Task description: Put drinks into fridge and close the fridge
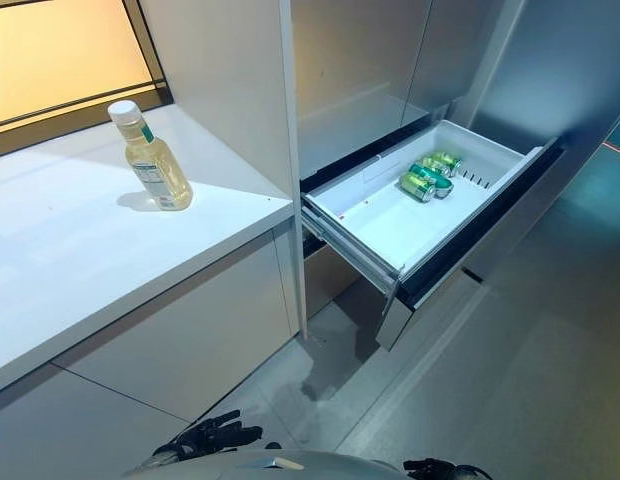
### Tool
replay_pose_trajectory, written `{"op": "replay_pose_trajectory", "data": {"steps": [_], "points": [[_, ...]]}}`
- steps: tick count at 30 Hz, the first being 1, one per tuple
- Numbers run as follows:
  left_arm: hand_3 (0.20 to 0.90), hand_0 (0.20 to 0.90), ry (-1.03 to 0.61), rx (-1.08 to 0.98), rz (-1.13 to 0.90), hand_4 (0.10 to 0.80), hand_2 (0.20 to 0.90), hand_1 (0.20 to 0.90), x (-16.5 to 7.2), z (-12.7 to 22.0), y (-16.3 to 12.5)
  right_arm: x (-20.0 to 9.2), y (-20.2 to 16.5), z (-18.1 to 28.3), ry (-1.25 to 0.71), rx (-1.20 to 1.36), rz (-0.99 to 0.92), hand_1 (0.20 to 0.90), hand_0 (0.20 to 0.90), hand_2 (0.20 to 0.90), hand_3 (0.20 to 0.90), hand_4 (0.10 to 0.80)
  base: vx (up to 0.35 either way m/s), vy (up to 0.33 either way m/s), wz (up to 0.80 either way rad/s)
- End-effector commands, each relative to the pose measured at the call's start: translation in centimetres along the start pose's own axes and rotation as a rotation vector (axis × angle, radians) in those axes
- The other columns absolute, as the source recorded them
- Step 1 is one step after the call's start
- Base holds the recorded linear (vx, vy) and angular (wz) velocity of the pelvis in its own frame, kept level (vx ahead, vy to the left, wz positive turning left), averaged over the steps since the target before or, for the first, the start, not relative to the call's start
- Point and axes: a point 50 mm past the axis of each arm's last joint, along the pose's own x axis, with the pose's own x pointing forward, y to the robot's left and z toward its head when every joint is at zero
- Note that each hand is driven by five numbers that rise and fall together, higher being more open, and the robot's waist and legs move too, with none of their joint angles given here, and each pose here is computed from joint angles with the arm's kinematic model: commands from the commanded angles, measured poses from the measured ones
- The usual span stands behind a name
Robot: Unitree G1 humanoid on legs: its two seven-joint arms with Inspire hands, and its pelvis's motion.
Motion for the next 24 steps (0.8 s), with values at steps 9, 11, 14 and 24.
{"op": "replay_pose_trajectory", "data": {"steps": [9,11,14,24], "points": [[0.9,0.9,-0.052,0.053,-0.096,0.8,0.9,0.9,0.5,0.9,-2.1,0.3,1.3,1.5,-0.024,-0.045,0.048,0.9,0.9,0.9,0.9,0.8,0.0,0.0,0.0],[0.9,0.9,-0.073,0.112,-0.105,0.8,0.9,0.9,0.5,1.2,-2.3,0.3,1.3,1.4,-0.024,-0.045,0.044,0.9,0.9,0.9,0.9,0.8,0.0,0.0,0.0],[0.9,0.9,-0.107,0.227,-0.128,0.8,0.9,0.9,0.5,1.9,-2.7,0.2,1.2,1.5,-0.025,-0.051,0.041,0.9,0.9,0.9,0.9,0.8,0.0,0.0,0.0],[0.9,0.9,-0.421,0.894,-0.28,0.8,0.9,0.9,-0.4,8.1,-7.4,0.0,0.5,2.3,-0.039,-0.131,0.036,0.9,0.9,0.9,0.9,0.8,-0.005,0.004,-0.01]]}}
